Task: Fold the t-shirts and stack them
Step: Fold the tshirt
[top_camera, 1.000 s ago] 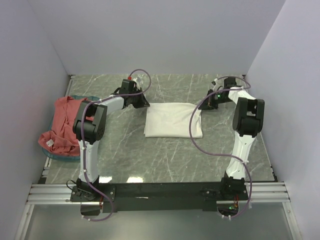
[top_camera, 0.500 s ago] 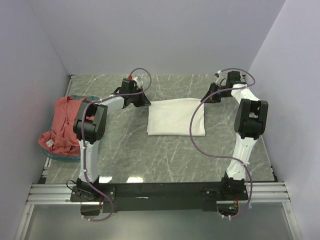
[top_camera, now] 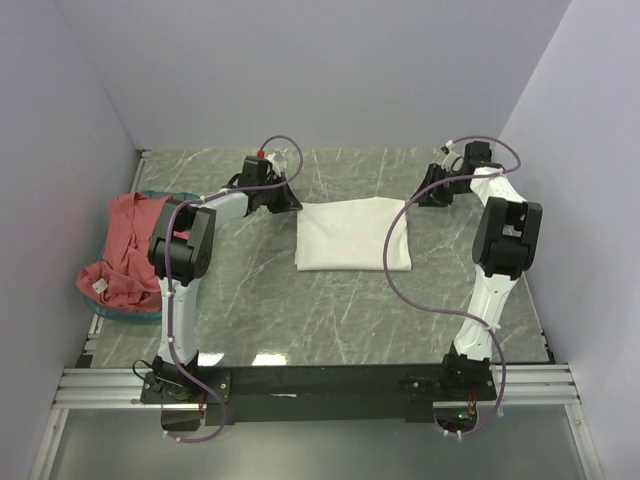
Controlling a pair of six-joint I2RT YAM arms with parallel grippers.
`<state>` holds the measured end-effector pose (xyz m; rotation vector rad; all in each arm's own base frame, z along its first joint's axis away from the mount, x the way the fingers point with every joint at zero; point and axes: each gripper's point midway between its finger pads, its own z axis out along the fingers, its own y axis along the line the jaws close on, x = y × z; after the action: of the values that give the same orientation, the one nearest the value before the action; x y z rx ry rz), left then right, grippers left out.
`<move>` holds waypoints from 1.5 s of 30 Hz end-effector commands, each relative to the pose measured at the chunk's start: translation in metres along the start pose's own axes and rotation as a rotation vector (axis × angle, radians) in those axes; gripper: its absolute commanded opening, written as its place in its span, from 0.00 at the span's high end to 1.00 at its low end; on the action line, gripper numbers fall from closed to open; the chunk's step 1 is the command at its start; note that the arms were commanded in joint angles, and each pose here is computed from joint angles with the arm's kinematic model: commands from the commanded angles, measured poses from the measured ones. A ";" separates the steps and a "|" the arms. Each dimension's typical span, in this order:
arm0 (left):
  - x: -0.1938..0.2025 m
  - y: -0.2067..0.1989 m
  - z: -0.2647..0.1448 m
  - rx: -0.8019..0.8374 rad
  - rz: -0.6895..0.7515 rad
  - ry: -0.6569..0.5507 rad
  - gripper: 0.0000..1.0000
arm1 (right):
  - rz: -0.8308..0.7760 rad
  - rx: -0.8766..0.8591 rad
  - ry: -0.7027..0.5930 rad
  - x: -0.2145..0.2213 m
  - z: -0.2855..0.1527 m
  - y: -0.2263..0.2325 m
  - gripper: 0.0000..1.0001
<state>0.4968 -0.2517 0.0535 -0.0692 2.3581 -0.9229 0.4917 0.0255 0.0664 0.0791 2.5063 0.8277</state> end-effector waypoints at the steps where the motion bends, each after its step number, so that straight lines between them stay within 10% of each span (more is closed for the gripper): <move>1: -0.022 -0.016 -0.003 0.055 0.044 -0.046 0.94 | -0.035 -0.119 -0.039 -0.031 -0.009 0.035 0.53; 20: -0.020 -0.019 -0.003 0.074 0.041 -0.038 0.92 | 0.009 -0.051 0.022 -0.021 0.032 0.033 0.52; 37: -0.021 -0.020 -0.006 0.070 0.050 -0.044 0.94 | -0.010 -0.064 0.023 -0.010 0.011 0.038 0.95; 45: -0.023 -0.020 -0.003 0.071 0.051 -0.046 0.96 | -0.052 0.010 -0.068 -0.031 -0.012 0.022 1.00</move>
<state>0.4950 -0.2547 0.0561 -0.0534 2.3546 -0.9521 0.4975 0.0530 0.0616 0.0941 2.5445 0.9113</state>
